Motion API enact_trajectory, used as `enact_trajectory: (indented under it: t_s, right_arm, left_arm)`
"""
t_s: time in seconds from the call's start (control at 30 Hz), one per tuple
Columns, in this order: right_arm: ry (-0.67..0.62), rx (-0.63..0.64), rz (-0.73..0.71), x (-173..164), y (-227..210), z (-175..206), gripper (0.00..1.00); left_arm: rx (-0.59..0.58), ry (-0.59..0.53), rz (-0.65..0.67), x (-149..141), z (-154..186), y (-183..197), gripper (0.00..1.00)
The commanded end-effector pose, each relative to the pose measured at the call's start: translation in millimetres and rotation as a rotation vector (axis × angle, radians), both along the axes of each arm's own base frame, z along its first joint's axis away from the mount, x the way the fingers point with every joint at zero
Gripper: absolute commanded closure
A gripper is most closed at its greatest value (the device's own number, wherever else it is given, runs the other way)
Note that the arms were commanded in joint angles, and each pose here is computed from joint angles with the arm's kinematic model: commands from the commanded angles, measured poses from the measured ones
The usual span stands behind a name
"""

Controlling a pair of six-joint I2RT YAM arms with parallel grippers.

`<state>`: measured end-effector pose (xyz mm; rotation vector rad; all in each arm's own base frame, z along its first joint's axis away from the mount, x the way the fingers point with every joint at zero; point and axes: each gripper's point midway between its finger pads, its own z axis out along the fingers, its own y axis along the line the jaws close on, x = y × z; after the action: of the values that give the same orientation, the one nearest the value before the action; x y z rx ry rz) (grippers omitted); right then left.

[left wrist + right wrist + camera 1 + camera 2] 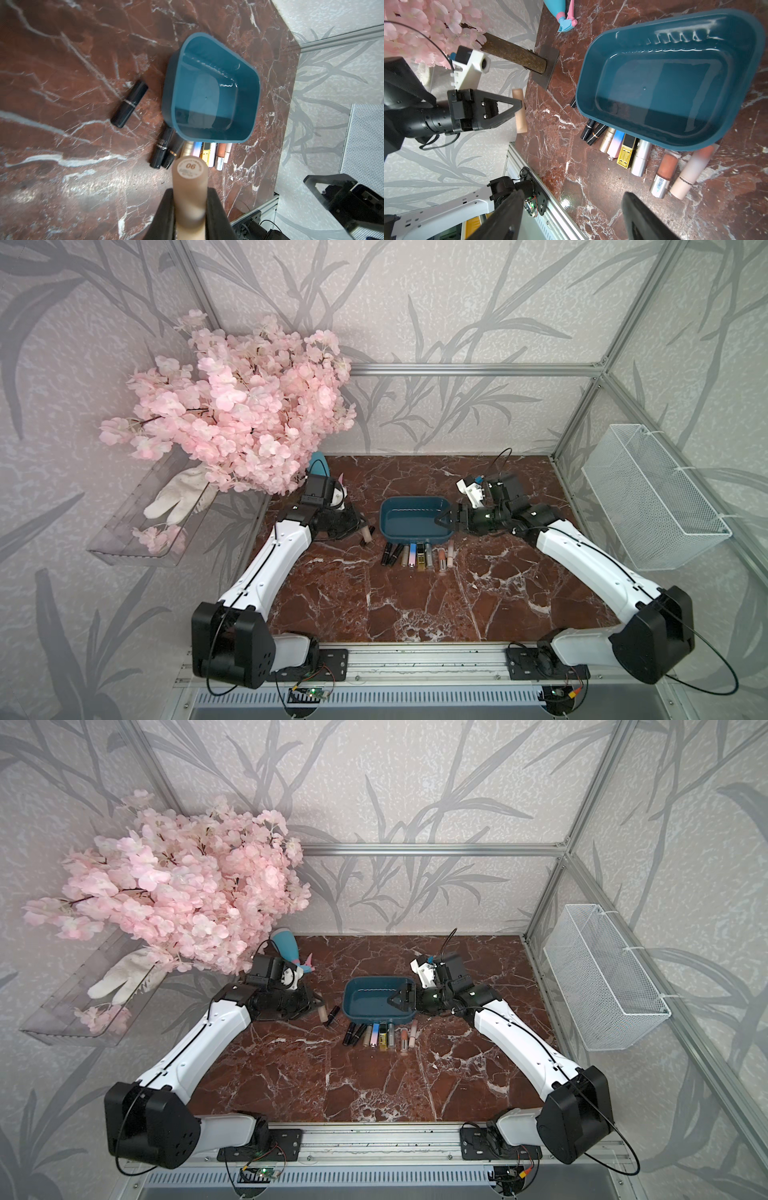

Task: Put the lipstick into the storage box
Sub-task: Place the lipstick in the storage box.

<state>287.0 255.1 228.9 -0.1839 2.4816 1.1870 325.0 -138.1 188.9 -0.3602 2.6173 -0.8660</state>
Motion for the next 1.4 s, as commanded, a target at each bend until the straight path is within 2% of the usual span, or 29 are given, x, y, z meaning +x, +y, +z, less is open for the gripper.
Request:
enact_trajectory:
  t_s: [0.0, 0.23, 0.47, 0.63, 0.83, 1.37]
  right_arm:
    - [-0.040, -0.024, 0.021, -7.7, -4.9, 11.0, 0.21]
    - [-0.116, -0.102, 0.049, -7.1, -13.4, 14.4, 0.21]
    - [-0.167, -0.125, 0.082, 1.2, -10.2, 12.4, 0.21]
    - [-0.185, -0.159, 0.115, 7.0, -8.3, 9.1, 0.21]
    - [-0.194, -0.189, 0.143, 13.0, -6.3, 8.7, 0.21]
    - [-0.150, -0.233, 0.167, 4.9, -12.2, -13.7, 0.21]
  left_arm:
    - [0.073, 0.001, -0.071, 13.1, 3.7, -9.4, 0.95]
    - [0.183, 0.080, -0.192, 43.4, -12.2, -27.8, 0.95]
    - [0.336, 0.079, -0.292, 70.7, -21.3, -49.2, 0.96]
    - [0.405, 0.092, -0.342, 82.4, -36.4, -69.2, 0.96]
    - [0.474, 0.127, -0.357, 91.3, -65.8, -81.2, 0.98]
    - [0.539, 0.184, -0.290, 110.8, -116.3, -80.3, 1.00]
